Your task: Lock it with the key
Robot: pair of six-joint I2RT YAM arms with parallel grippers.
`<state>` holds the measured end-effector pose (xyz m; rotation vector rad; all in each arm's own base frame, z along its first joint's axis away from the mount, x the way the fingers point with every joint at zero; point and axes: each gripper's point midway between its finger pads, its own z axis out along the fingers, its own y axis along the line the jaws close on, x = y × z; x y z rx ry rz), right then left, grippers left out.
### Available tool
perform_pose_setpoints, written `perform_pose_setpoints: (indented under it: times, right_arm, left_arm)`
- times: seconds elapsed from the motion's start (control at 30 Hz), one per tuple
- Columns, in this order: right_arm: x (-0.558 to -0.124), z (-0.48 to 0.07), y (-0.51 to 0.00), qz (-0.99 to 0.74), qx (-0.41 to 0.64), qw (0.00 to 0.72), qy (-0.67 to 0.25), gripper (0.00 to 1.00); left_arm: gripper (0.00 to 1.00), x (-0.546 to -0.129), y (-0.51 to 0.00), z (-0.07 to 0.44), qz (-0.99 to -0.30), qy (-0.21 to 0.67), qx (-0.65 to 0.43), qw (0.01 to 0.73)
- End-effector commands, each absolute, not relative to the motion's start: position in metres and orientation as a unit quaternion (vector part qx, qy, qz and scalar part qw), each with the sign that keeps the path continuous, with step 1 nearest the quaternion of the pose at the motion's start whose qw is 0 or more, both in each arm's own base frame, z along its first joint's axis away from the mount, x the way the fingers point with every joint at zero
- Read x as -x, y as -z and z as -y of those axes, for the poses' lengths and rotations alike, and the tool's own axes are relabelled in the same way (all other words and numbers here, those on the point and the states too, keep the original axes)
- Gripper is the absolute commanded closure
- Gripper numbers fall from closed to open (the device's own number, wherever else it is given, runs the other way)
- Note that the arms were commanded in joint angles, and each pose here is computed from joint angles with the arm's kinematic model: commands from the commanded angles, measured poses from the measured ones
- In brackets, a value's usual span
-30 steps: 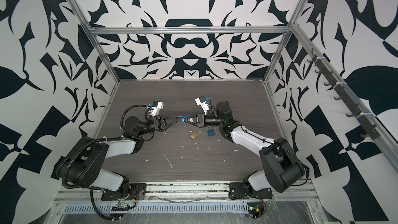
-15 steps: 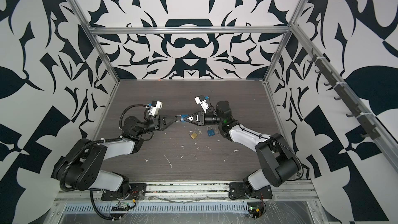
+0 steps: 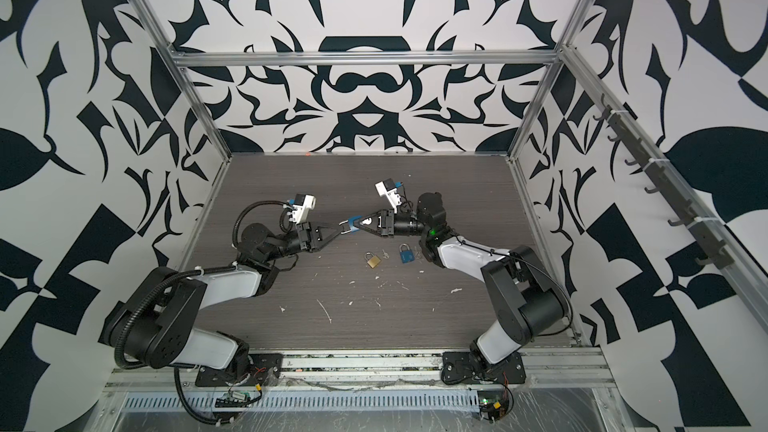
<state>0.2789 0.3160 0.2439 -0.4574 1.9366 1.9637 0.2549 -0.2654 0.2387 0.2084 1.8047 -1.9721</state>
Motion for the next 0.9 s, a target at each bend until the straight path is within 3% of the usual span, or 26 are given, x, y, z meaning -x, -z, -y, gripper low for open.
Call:
perform_pose_setpoints:
  times: [0.0,0.5,0.87]
  right_arm:
    - [-0.284,-0.333,-0.262,-0.656,0.163,0.181,-0.714,1.0]
    - [-0.262,-0.322,-0.25,-0.679,0.177,0.182,-0.689,1.0]
    - [-0.256,-0.318,-0.251,-0.675,0.188,0.174,-0.691,1.0]
  left_arm:
    - [1.0,-0.216,-0.274,0.285,-0.61,0.737,-0.189,0.221]
    - [1.0,-0.251,-0.265,0.259,-0.644,0.71,-0.114,0.263]
    - [1.0,-0.255,-0.27,0.253,-0.652,0.699,-0.116,0.269]
